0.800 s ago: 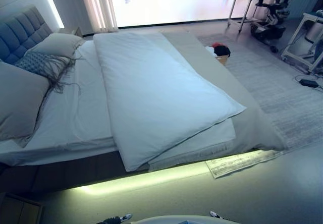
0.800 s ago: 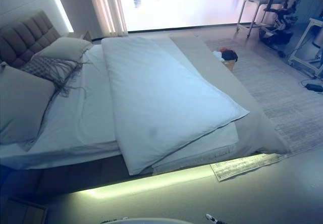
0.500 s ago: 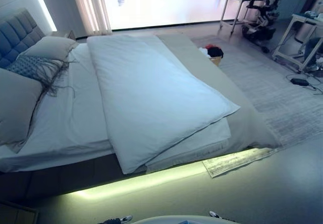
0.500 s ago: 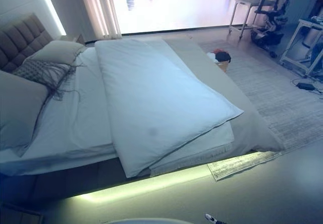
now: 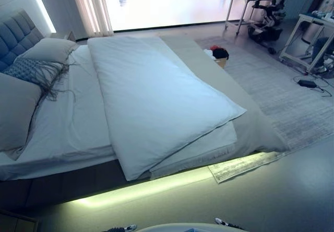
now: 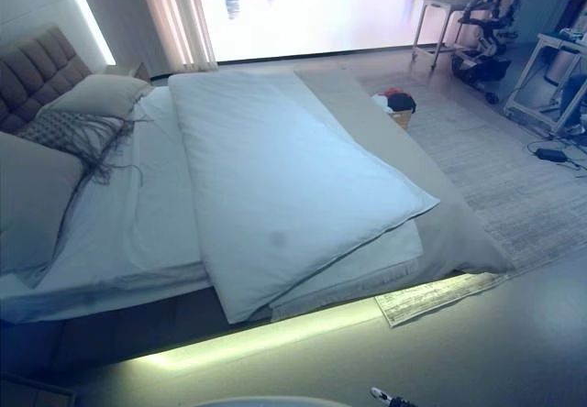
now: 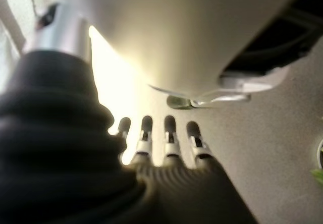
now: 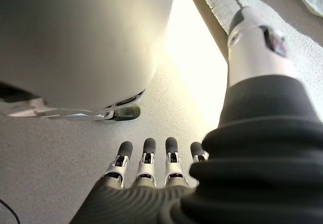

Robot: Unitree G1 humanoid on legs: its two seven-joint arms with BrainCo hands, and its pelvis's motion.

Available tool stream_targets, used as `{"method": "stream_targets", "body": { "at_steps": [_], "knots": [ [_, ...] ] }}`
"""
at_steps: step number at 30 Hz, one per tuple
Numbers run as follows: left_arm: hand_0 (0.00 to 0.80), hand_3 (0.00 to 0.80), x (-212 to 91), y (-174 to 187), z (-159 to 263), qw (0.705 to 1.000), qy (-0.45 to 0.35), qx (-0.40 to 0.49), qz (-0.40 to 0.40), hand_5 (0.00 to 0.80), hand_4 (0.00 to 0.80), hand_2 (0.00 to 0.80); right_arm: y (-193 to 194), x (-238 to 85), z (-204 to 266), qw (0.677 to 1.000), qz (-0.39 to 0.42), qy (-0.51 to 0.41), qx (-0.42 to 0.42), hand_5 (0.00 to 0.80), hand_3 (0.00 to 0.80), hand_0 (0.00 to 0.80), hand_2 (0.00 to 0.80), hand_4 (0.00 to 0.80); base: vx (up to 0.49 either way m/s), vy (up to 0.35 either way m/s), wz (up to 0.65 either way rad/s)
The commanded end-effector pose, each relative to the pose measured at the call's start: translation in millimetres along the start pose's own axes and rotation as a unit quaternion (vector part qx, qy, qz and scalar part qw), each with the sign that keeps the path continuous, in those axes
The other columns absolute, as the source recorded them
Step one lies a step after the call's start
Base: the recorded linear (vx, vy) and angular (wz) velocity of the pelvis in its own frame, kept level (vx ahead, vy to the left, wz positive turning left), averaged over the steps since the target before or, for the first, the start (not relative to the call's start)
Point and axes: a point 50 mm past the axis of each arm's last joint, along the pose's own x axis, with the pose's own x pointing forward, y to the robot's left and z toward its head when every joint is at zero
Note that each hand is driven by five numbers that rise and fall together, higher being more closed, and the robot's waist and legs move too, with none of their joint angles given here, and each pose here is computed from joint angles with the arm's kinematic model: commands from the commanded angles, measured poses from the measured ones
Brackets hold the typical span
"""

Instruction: Make the bed neatly

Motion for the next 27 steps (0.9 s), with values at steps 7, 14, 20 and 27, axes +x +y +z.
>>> {"method": "stream_targets", "body": {
  "at_steps": [7, 14, 20, 27],
  "knots": [
    [0.000, 0.000, 1.6, -9.1, 22.0, 1.000, -0.017, 0.021, -0.007, 0.000, 0.000, 0.000, 26.8, 3.0, 31.1, 0.999, 0.044, -0.009, -0.020, 0.000, 0.000, 0.000, 0.000, 0.000, 0.000, -0.056, 0.00],
    [0.000, 0.000, 2.7, -18.6, 30.3, 0.999, -0.040, 0.017, -0.005, 0.000, 0.000, 0.000, 27.0, 2.6, 34.0, 0.997, 0.051, 0.003, -0.062, 0.000, 0.000, 0.000, 0.000, 0.000, -0.041, -0.127, 0.01],
    [0.000, 0.000, 3.2, -16.4, 17.8, 1.000, -0.017, 0.018, 0.000, 0.000, 0.000, 0.000, 14.1, 1.9, 33.8, 0.997, 0.034, 0.004, -0.069, 0.000, 0.000, 0.000, 0.000, 0.000, 0.172, 0.072, -0.26],
    [0.000, 0.000, 3.0, -12.7, 8.6, 1.000, -0.003, -0.006, 0.006, 0.000, 0.000, 0.000, 14.1, 2.2, 23.2, 0.999, 0.036, -0.003, -0.026, 0.000, 0.000, 0.000, 0.000, 0.000, 0.283, 0.118, -0.26]
  ]
}}
